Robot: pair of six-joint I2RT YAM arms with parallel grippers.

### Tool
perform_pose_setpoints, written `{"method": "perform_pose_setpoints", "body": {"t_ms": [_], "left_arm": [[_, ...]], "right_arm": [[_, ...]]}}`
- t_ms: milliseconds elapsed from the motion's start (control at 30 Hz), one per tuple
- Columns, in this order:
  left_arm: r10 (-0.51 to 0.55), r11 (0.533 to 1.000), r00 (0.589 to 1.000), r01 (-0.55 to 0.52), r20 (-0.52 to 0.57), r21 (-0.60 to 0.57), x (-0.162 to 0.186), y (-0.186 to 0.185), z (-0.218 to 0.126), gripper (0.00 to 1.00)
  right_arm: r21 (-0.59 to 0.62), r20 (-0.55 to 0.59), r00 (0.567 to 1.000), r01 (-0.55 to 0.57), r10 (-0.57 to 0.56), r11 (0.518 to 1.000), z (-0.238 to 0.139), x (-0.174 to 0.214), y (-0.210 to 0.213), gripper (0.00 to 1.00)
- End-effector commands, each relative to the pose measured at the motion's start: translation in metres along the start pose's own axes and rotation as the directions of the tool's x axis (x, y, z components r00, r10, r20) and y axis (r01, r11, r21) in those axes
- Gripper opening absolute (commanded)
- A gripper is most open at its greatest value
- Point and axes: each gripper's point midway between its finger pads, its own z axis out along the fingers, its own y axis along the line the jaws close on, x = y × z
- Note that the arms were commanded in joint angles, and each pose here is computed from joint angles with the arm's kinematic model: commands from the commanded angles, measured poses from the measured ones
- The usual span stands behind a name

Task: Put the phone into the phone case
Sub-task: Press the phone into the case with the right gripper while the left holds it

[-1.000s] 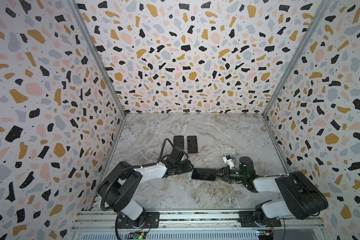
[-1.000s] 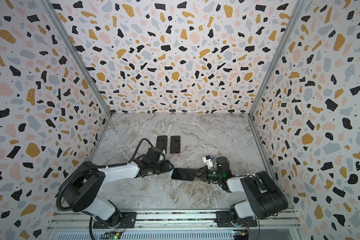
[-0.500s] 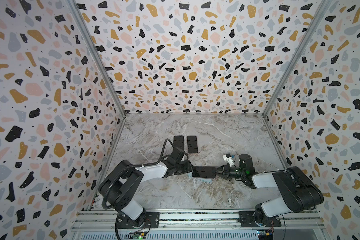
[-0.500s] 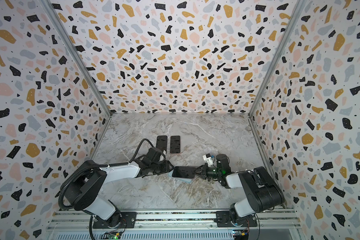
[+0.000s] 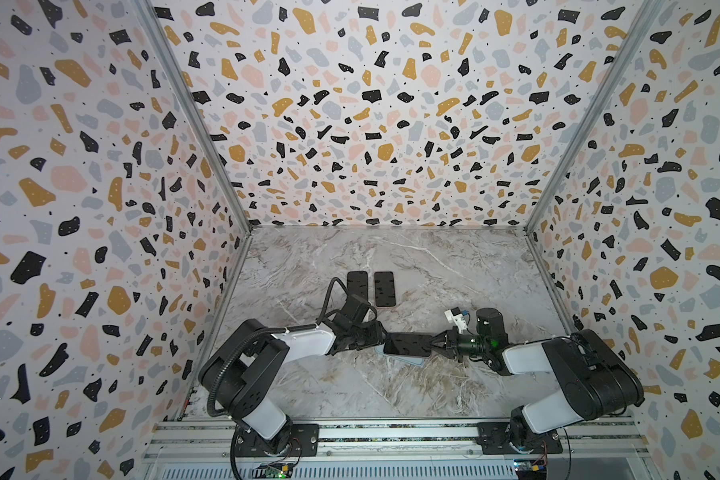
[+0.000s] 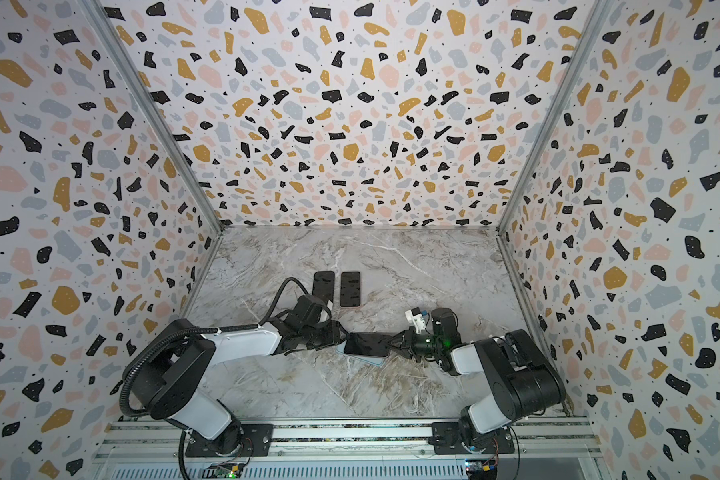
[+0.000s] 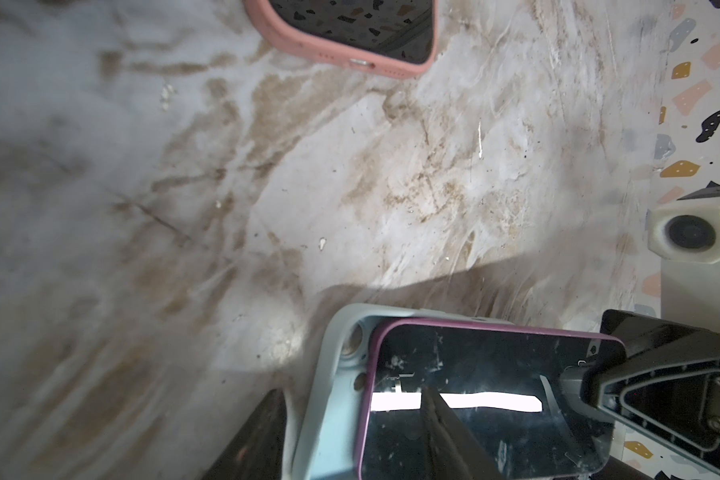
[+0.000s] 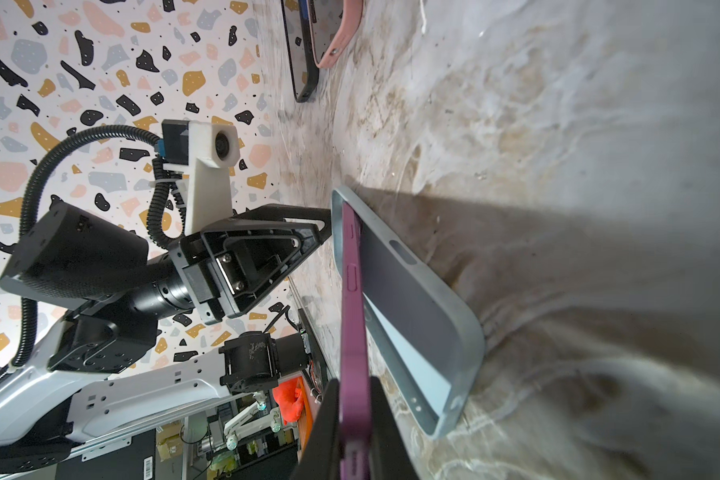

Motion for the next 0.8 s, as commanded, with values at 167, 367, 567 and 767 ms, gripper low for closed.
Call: {"method": "perform_pose_setpoints", "body": {"t_ms": [167,367,567,767], "left_arm": [[0.002,1.000,1.000,-0.002,-0.001,0.028,0.002,-0.005,0.003,0.53],[0.002,0.999,1.000,-0.002,-0.003,0.034,0.004,-0.007,0.004,0.53],[-0.001,0.999,1.000,0.001,-0.006,0.036,0.007,-0.007,0.005,0.53],[-0.003,0.999,1.000,0.003,-0.008,0.045,0.009,-0.008,0.006,0.53]], "right_arm": [[0.015,-0.002,1.000,-0.016,0.016,1.000,0.008,0.002,-0.009,0.00],[0.024,-0.013,0.999,-0.035,0.035,0.999,0.012,0.005,-0.013,0.00],[0.060,-0.008,0.998,-0.062,0.063,0.996,0.015,0.005,-0.023,0.00],[0.073,0.004,0.998,-0.066,0.066,0.995,0.016,0.002,-0.025,0.00]]}}
